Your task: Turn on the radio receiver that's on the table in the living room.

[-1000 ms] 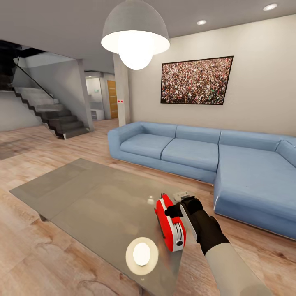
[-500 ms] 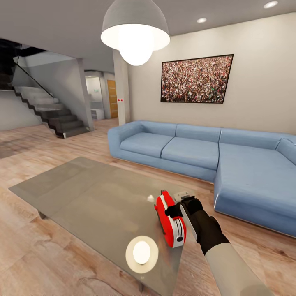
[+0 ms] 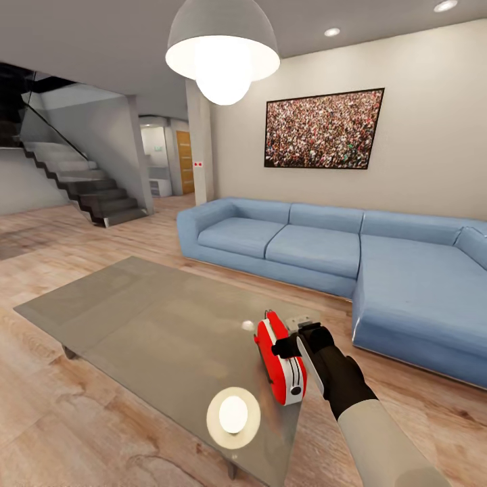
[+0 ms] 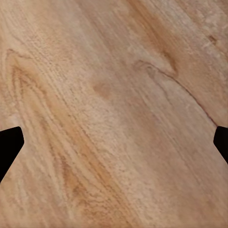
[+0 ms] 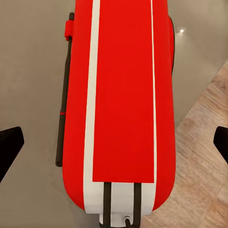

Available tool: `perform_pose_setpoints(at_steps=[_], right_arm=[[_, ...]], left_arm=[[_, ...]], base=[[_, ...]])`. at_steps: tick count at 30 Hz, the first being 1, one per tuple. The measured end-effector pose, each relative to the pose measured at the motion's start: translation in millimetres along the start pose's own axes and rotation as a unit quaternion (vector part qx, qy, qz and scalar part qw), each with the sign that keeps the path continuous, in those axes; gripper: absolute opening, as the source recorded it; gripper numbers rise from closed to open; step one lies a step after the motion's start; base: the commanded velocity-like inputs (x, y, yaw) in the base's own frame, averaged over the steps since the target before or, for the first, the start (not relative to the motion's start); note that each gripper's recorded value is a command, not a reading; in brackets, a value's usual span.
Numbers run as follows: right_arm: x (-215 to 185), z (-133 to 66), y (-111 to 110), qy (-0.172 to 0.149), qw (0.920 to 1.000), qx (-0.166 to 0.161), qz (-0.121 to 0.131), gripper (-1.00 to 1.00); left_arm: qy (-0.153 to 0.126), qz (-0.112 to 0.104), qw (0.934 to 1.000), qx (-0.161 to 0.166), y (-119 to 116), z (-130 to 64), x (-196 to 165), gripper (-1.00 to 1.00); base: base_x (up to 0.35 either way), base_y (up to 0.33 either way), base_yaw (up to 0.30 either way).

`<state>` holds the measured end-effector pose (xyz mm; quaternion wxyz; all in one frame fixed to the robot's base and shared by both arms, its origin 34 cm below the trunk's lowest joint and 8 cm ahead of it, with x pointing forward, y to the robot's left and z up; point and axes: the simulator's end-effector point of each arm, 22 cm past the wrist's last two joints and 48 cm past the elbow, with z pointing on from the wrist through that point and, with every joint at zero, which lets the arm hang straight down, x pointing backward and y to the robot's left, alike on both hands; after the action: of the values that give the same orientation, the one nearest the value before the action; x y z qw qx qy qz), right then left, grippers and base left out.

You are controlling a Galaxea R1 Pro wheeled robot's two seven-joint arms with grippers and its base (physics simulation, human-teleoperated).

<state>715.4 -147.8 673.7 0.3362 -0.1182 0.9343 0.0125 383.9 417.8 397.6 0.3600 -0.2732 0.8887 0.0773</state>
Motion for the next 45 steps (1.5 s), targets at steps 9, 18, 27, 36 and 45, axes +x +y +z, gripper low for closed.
perform_pose_setpoints(at_steps=[9, 18, 27, 36, 45], right_arm=[[0, 0.0, 0, 0.0, 1.0, 0.0, 0.0, 1.0], [0, 0.0, -1, 0.0, 1.0, 0.002, 0.0, 1.0], [11, 9.6, 0, 0.0, 1.0, 0.002, 0.0, 1.0], [13, 10.9, 1, 0.0, 1.0, 0.003, -0.001, 1.0], [18, 15.1, 1, 0.0, 1.0, 0.002, 0.0, 1.0]], left_arm=[[0.0, 0.0, 1.0, 0.0, 0, 0.0, 0, 1.0], [0.0, 0.0, 1.0, -0.001, 0, 0.0, 0, 1.0], [0.0, 0.0, 1.0, 0.0, 2, 8.9, 12, 1.0], [0.0, 0.0, 1.0, 0.0, 3, 10.3, 13, 1.0], [0.0, 0.0, 1.0, 0.0, 4, 14.2, 18, 1.0]], base=[[0.0, 0.0, 0.0], [0.0, 0.0, 0.0], [0.0, 0.0, 0.0], [0.0, 0.0, 0.0], [0.0, 0.0, 0.0]])
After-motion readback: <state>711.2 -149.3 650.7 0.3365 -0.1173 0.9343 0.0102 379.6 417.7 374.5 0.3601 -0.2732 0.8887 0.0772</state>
